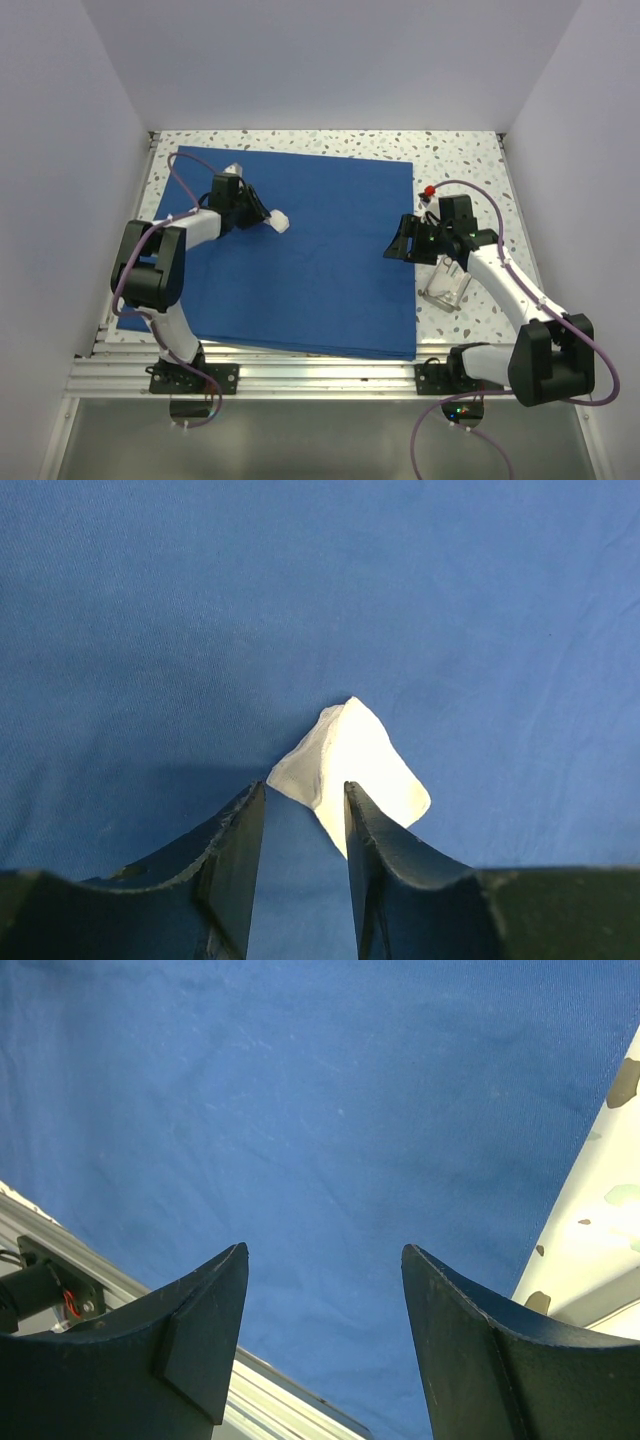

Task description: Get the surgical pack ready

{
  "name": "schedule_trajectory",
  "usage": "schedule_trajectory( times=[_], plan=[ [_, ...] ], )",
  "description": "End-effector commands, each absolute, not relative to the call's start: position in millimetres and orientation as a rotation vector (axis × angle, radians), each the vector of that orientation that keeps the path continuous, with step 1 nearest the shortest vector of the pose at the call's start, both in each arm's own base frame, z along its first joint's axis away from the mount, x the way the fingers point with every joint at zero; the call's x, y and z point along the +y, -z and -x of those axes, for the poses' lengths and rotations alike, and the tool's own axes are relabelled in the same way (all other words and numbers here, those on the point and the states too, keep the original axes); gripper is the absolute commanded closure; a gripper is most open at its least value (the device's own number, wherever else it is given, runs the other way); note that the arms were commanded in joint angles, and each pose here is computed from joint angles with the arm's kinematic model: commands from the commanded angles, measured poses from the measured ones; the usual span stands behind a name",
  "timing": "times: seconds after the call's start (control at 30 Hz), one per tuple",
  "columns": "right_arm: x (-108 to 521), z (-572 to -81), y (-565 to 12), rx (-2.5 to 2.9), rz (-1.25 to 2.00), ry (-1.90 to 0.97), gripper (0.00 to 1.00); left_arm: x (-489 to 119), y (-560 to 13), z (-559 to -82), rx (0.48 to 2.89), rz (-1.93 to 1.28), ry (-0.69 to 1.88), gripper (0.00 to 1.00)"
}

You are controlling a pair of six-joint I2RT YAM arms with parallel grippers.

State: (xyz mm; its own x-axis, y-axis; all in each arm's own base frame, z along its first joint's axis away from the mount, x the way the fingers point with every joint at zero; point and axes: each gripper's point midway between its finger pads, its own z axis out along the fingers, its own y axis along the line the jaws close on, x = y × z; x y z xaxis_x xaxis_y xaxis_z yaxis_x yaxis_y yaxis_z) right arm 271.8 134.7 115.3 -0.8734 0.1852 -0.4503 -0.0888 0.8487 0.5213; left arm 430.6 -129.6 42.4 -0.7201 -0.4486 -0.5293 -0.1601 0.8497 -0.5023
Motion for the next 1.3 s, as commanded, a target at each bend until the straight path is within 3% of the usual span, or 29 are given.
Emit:
schedule_trajectory(
  times=[0.0, 0.47, 1.03, 1.27],
  plan=[
    [141.7, -274.6, -119.0, 2.500, -0.021, -0.780, 0.33, -130.0, -41.4, -438.4, 2.347, 0.423, 0.550, 0.58],
    [140.9, -276.3, -117.3, 2.505, -0.018, -0.773, 0.33, -146.4, -26.5, -445.6, 2.364, 0.426, 0.659, 0.61],
    [141.3, -276.5, -116.8, 2.507, -0.013, -0.769, 0.33, -146.5, -46.0, -451.2, 2.325, 0.410, 0.662, 0.99],
    [143.6, -277.7, -116.2, 2.511, -0.007, -0.771, 0.33, -154.7, -80.0, -451.5, 2.267, 0.353, 0.698, 1.00]
  ],
)
